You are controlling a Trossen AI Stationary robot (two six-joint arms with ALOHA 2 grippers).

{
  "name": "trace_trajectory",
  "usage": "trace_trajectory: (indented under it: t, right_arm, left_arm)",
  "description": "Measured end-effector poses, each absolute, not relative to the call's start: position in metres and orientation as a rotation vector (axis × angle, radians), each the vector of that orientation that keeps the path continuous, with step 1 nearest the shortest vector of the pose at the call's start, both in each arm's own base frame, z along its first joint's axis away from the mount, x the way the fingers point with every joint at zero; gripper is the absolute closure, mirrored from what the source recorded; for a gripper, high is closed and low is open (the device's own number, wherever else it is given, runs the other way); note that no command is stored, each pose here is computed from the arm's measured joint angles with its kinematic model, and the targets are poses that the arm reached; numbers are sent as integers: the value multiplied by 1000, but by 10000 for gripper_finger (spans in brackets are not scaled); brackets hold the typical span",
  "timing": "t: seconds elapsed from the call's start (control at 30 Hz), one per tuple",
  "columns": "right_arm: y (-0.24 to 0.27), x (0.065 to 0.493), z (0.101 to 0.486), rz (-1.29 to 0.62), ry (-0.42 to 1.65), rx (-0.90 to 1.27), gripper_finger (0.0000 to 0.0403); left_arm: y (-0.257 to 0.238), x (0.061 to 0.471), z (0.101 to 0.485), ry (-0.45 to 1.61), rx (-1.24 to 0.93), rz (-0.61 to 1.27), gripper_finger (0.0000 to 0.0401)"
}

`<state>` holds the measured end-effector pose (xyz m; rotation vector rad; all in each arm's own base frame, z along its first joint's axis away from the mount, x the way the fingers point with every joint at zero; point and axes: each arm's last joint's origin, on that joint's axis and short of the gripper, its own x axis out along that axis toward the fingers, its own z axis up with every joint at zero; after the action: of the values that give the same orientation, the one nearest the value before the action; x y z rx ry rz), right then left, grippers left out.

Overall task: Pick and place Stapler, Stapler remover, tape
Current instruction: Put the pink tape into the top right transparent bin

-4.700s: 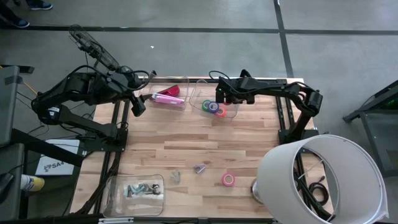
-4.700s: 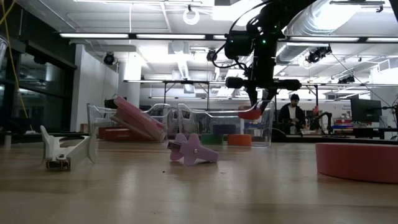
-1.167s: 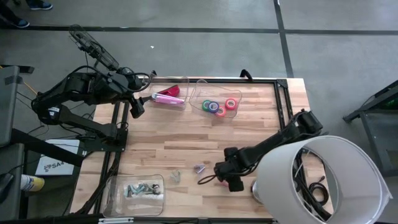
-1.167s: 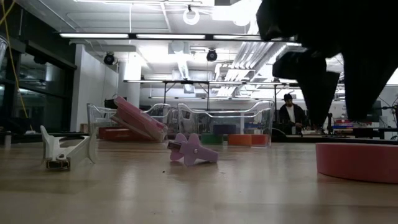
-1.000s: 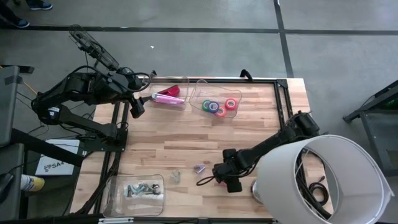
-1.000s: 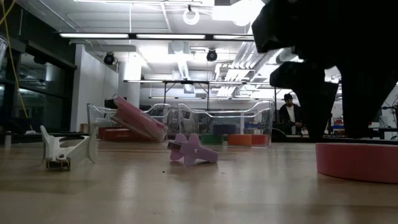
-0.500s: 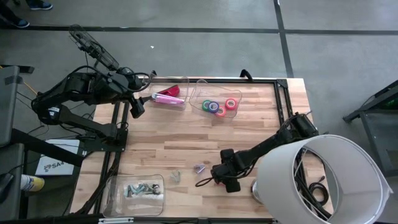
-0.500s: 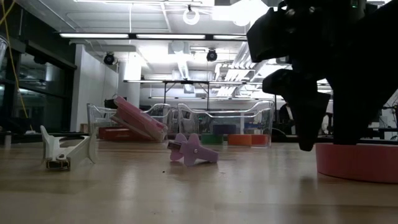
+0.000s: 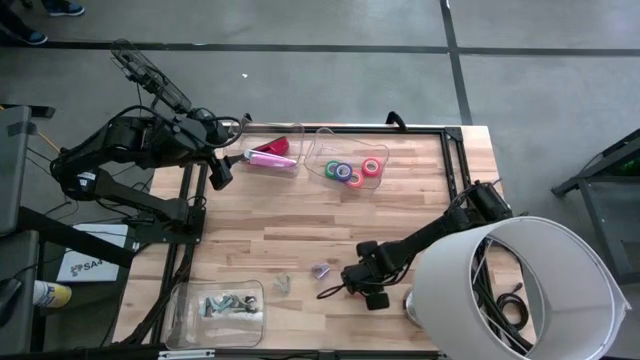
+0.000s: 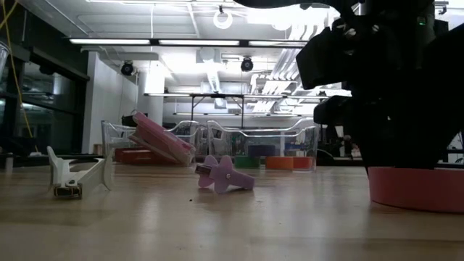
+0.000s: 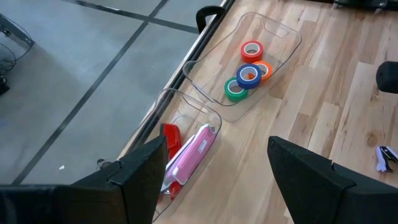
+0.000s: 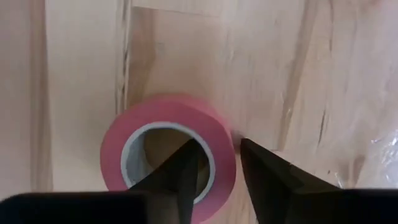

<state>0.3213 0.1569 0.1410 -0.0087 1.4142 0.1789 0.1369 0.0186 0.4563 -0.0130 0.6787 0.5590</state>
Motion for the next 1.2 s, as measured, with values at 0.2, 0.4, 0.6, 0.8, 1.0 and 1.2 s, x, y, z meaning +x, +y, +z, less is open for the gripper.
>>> trace_trajectory:
  t: [0.2, 0.4, 0.6, 0.8, 1.0, 1.2]
  right_arm:
    - [151, 324, 141, 150, 1410, -7, 351]
    - [136, 330, 141, 109, 1431, 96, 370]
    - [113, 339, 142, -34, 1406, 197, 368]
    - [81, 351, 142, -197, 1352, 312, 368]
    - [51, 372, 156, -281, 1223, 371, 368]
    - [13, 396, 186, -398, 1063, 397, 367]
  left_arm:
    - [19, 137, 456, 678, -13, 559, 128]
    - [19, 137, 456, 679, -13, 559, 128]
    - [19, 137, 456, 679, -13, 559, 128]
    - [19, 137, 456, 678, -13, 559, 128]
    - [19, 137, 456, 679, -13, 559, 128]
    - [19, 137, 456, 678, -14, 559, 128]
